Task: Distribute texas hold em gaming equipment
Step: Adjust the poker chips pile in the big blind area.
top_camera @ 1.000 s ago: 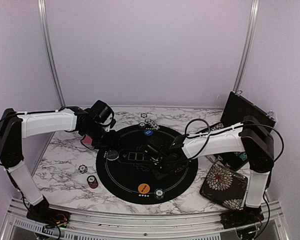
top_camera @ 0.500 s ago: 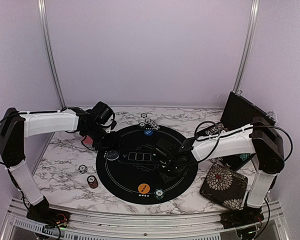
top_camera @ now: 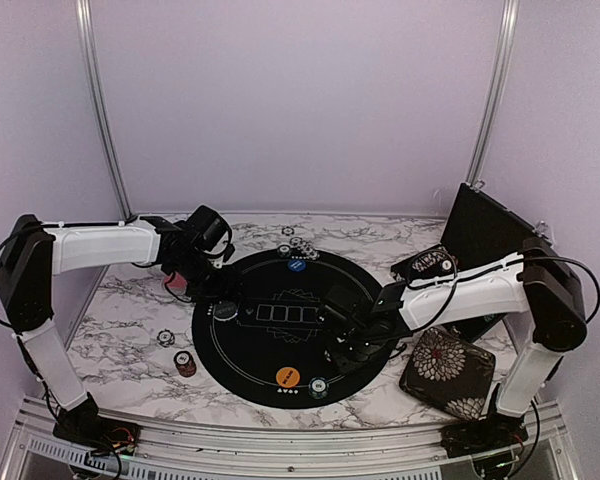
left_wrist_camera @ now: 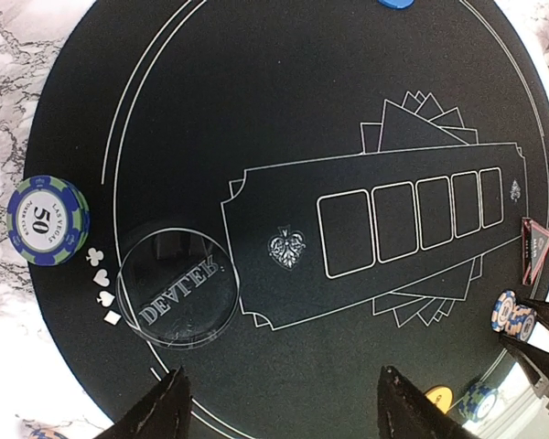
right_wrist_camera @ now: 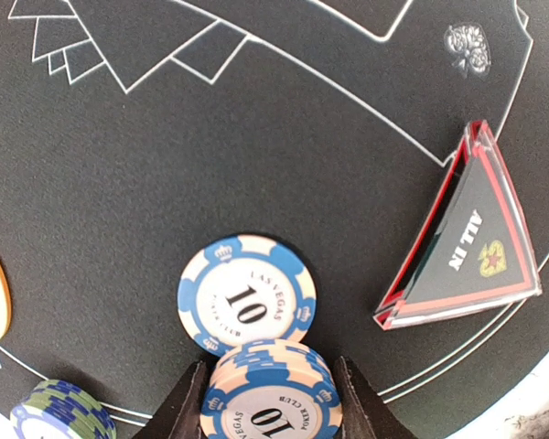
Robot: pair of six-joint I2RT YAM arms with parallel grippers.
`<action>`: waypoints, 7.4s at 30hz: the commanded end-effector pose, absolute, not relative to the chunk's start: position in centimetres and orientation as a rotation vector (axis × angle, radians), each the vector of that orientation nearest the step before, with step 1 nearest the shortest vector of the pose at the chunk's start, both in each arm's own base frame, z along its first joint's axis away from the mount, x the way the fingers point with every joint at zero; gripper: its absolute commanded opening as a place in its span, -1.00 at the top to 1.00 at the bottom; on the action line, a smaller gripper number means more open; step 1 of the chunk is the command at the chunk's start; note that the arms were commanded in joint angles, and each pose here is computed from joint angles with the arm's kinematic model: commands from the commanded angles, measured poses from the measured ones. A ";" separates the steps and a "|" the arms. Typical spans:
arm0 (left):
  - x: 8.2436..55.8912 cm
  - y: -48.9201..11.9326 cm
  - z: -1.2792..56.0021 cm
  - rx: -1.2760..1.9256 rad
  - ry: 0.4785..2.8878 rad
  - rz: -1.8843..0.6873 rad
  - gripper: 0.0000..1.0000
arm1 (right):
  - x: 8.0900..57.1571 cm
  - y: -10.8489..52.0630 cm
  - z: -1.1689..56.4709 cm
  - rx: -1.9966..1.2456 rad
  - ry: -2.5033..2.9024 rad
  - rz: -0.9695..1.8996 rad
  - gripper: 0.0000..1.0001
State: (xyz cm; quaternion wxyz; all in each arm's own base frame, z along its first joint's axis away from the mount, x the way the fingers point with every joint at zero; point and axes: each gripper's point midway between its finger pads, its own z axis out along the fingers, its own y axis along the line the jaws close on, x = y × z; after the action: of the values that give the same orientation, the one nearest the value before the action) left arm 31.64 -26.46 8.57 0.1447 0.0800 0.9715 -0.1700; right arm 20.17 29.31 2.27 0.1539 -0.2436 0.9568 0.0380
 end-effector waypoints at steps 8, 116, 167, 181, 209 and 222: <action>31.7 -26.8 8.7 0.246 2.790 -0.499 -0.42 | 21.3 29.8 4.1 -0.687 2.728 0.107 0.48; 31.1 -26.8 7.6 0.278 2.812 -0.513 -0.39 | 20.8 29.7 -0.4 -0.852 2.816 0.131 0.01; 30.8 -26.8 7.2 0.280 2.820 -0.518 -0.37 | 14.3 27.9 0.4 -1.066 2.803 0.168 0.47; 30.8 -26.8 7.3 0.282 2.817 -0.516 -0.37 | 17.0 28.1 2.2 -0.928 2.754 0.122 0.47; 30.6 -26.7 7.1 0.284 2.823 -0.512 -0.37 | 21.4 31.9 3.8 -0.844 2.668 0.177 0.46; 30.6 -26.7 7.0 0.284 2.826 -0.512 -0.37 | 21.1 32.0 3.2 -0.838 2.681 0.187 0.40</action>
State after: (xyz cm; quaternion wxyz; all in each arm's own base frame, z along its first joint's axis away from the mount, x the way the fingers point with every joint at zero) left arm 30.87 -26.50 7.62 0.1326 0.0904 0.9713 -0.1756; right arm 20.48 31.08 2.76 0.1516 -0.3051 0.9386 0.0533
